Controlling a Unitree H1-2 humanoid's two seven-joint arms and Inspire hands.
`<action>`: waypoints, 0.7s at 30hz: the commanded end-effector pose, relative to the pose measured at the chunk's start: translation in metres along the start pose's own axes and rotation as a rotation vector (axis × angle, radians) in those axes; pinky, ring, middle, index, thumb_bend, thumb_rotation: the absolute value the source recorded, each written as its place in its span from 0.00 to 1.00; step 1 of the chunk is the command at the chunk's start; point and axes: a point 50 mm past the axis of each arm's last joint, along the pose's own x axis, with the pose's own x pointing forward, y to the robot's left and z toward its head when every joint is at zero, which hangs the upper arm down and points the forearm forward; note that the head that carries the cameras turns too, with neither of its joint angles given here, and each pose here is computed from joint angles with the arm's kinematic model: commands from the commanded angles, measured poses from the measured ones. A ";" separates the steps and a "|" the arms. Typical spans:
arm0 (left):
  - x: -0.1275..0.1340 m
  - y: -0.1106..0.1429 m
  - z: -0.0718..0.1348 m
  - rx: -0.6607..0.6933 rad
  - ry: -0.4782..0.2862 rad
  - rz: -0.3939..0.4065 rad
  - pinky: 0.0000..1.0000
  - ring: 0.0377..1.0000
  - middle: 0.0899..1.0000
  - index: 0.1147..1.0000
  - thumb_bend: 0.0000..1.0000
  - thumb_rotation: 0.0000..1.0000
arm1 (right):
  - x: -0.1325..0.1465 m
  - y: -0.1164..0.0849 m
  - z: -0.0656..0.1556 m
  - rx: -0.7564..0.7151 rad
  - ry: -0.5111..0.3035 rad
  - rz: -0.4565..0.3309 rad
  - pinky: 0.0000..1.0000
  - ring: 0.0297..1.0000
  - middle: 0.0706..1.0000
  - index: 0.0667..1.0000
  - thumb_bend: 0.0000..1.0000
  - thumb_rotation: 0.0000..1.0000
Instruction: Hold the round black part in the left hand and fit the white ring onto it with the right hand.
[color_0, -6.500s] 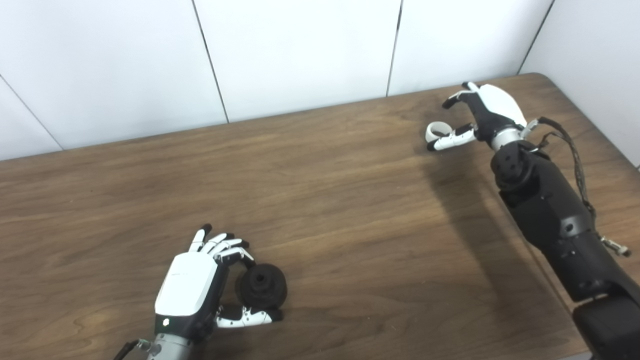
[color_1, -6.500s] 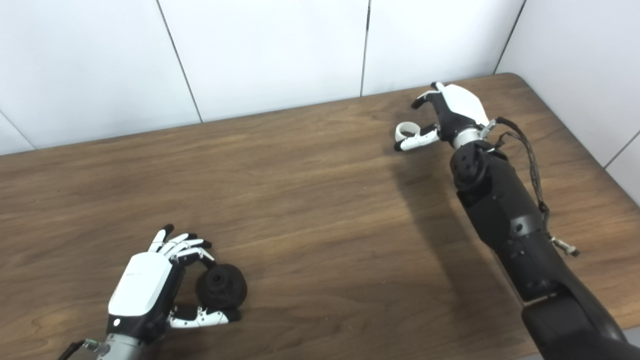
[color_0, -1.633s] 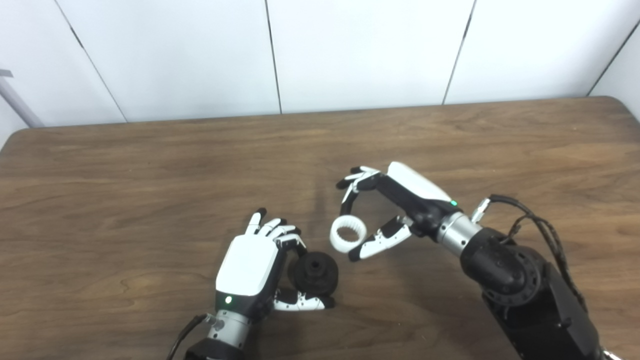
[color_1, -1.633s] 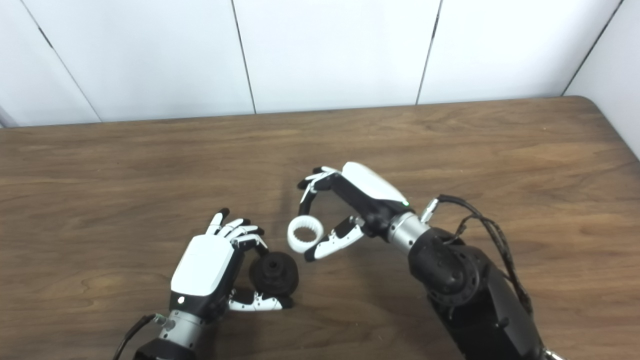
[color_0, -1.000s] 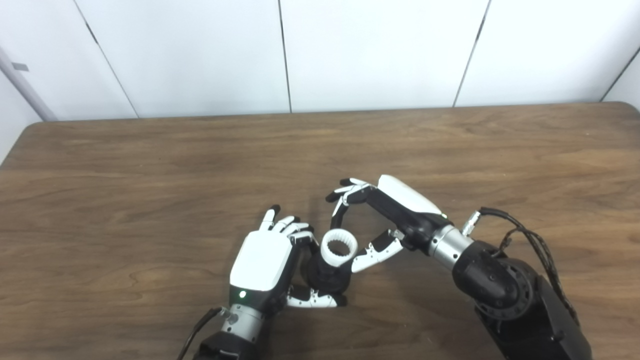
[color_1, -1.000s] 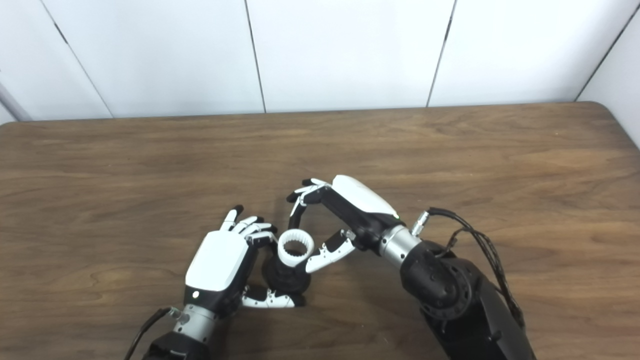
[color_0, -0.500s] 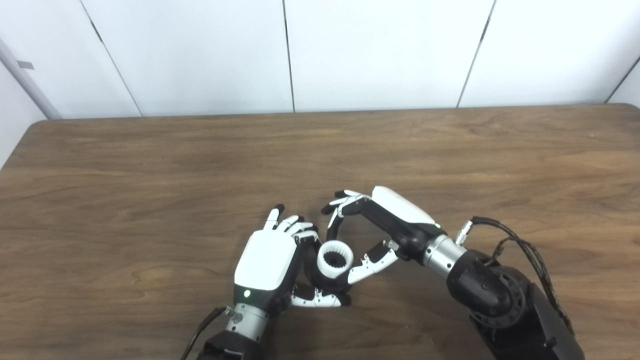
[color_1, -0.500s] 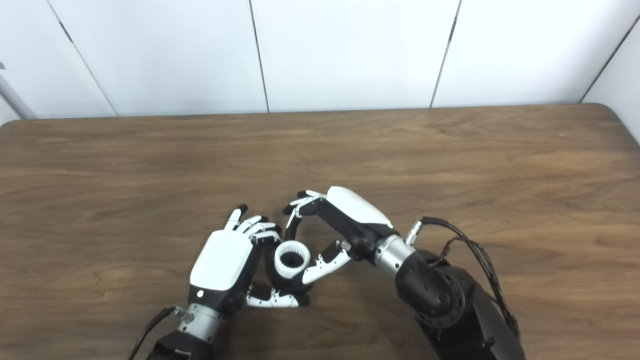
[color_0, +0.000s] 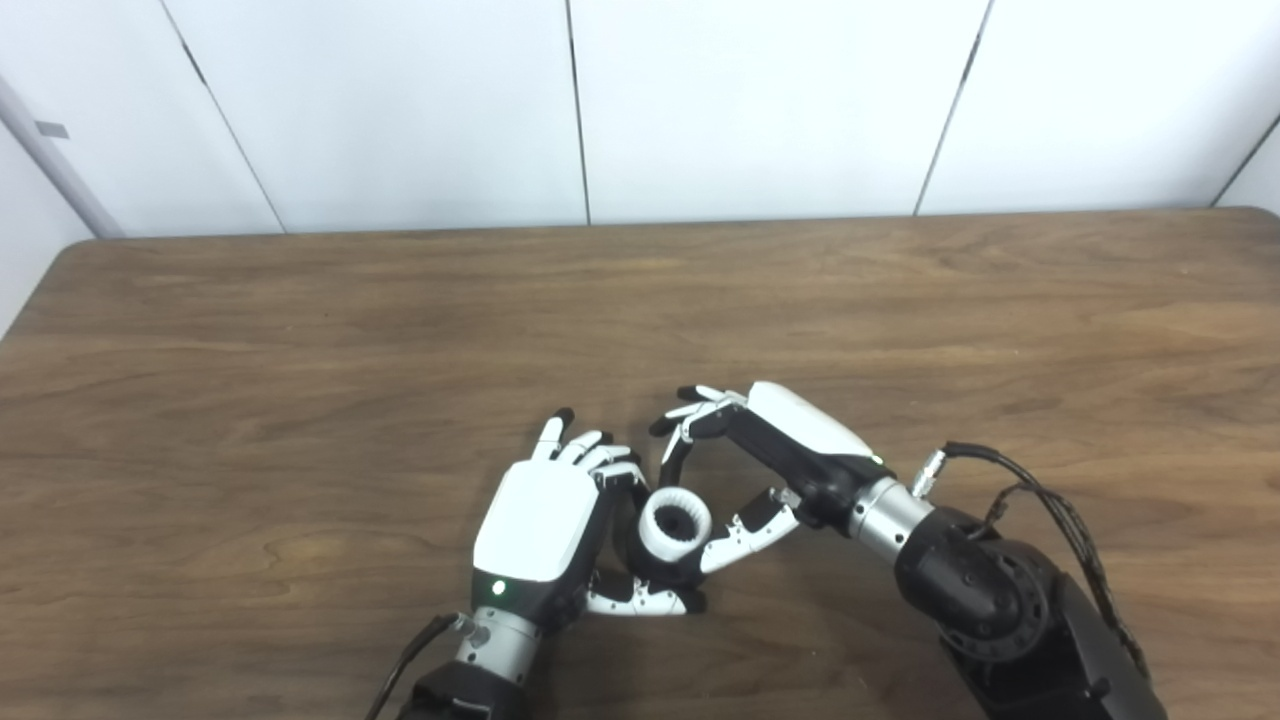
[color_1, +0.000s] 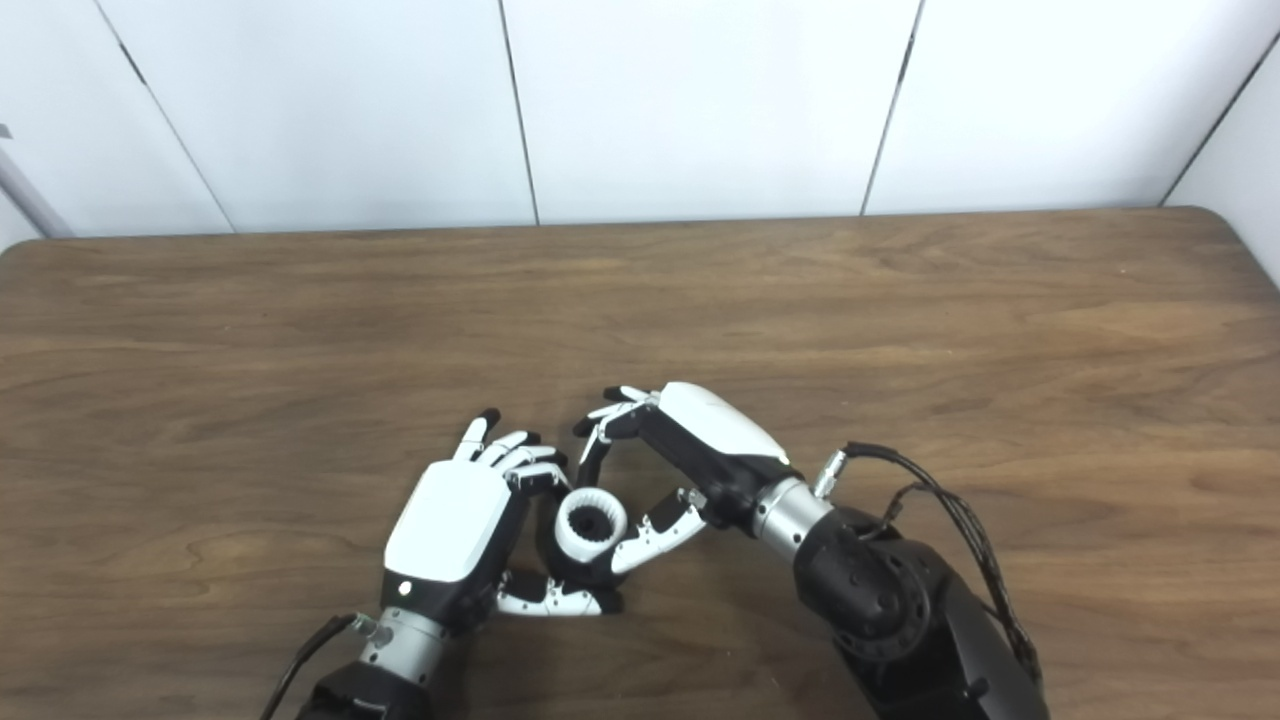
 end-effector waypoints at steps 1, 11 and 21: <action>-0.001 -0.007 0.000 0.023 -0.003 -0.037 1.00 0.85 0.74 0.42 0.52 0.05 | 0.000 -0.009 0.004 -0.034 -0.045 -0.038 0.99 0.96 0.80 0.45 0.52 0.13; -0.002 -0.006 0.003 0.021 -0.009 -0.034 1.00 0.85 0.74 0.42 0.52 0.05 | -0.001 -0.009 0.002 -0.031 -0.037 -0.043 0.95 0.96 0.80 0.45 0.52 0.13; 0.000 -0.007 0.005 0.023 -0.012 -0.035 1.00 0.85 0.74 0.42 0.52 0.05 | -0.002 -0.007 0.004 -0.012 -0.048 -0.044 0.95 0.95 0.79 0.45 0.52 0.13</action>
